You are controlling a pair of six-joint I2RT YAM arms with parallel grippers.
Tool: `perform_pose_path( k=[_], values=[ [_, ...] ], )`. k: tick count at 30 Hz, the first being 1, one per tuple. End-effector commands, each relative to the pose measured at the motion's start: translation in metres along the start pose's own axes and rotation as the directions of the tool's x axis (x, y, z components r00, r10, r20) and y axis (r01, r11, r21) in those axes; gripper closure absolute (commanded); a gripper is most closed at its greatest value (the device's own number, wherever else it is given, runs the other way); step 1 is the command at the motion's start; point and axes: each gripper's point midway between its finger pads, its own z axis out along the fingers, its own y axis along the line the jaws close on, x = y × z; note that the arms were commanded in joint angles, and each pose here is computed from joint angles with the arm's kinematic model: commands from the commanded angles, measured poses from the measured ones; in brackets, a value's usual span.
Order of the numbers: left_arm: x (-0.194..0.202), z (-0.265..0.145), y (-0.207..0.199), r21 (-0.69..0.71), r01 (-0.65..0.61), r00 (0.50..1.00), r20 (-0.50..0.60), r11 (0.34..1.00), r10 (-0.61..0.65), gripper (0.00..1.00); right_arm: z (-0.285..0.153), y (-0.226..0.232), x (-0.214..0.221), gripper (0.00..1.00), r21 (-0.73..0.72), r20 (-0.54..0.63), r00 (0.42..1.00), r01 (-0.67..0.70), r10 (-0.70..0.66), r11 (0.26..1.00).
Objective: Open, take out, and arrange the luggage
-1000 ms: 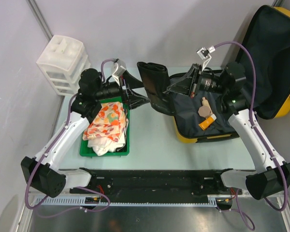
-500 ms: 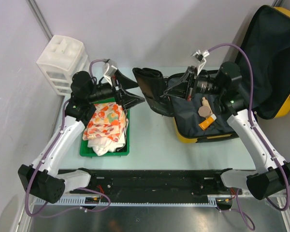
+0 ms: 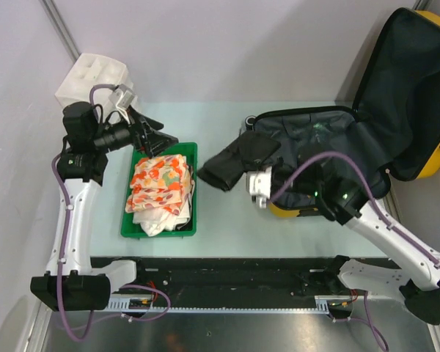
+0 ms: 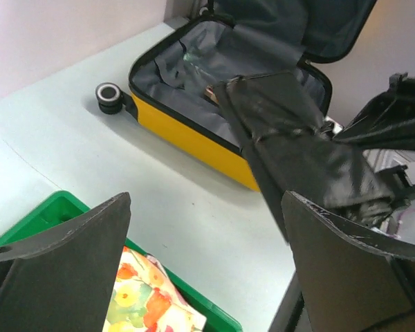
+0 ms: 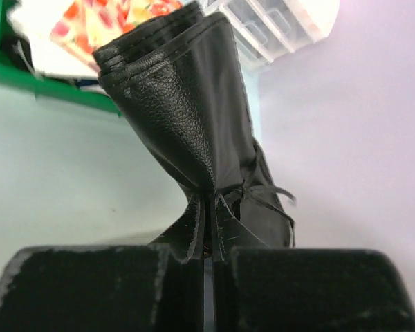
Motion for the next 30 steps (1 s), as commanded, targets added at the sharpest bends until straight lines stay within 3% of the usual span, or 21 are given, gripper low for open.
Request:
perform_pose_path(
  k=[1, 6, 17, 20, 23, 24, 28, 30],
  values=[
    [0.016, 0.009, -0.012, 0.040, 0.002, 0.997, -0.082, 0.999, 0.001, 0.05, -0.008, -0.021, -0.019, 1.00, 0.156, -0.008, 0.857, 0.511, -0.516, 0.845],
    [0.038, 0.031, -0.030, 0.093, 0.128, 0.981, -0.160, 0.987, -0.112, 0.07, -0.010, -0.003, -0.035, 1.00, 0.192, 0.056, 0.746, 0.644, -0.664, 0.740],
    [0.101, 0.066, -0.057, 0.098, 0.320, 0.900, -0.344, 0.942, -0.270, 0.06, -0.002, 0.014, -0.062, 1.00, 0.244, 0.107, 0.709, 0.660, -0.697, 0.710],
    [0.102, 0.067, -0.067, 0.142, 0.325, 0.897, -0.358, 0.935, -0.258, 0.12, 0.001, 0.016, -0.062, 1.00, 0.237, 0.105, 0.712, 0.660, -0.694, 0.713],
    [0.102, 0.065, -0.077, 0.184, 0.329, 0.898, -0.364, 0.926, -0.247, 0.51, 0.006, 0.020, -0.060, 1.00, 0.225, 0.108, 0.717, 0.657, -0.688, 0.720],
    [0.103, 0.063, -0.078, 0.189, 0.334, 0.897, -0.365, 0.923, -0.250, 0.76, 0.007, 0.021, -0.058, 1.00, 0.219, 0.104, 0.721, 0.656, -0.685, 0.723],
    [0.104, 0.052, -0.091, 0.246, 0.390, 0.880, -0.381, 0.887, -0.282, 0.99, 0.014, 0.020, -0.054, 1.00, 0.229, 0.094, 0.731, 0.644, -0.675, 0.730],
    [0.108, 0.043, -0.092, 0.238, 0.407, 0.876, -0.377, 0.882, -0.302, 0.99, 0.016, 0.017, -0.058, 1.00, 0.265, 0.097, 0.718, 0.649, -0.689, 0.714]
  ],
)
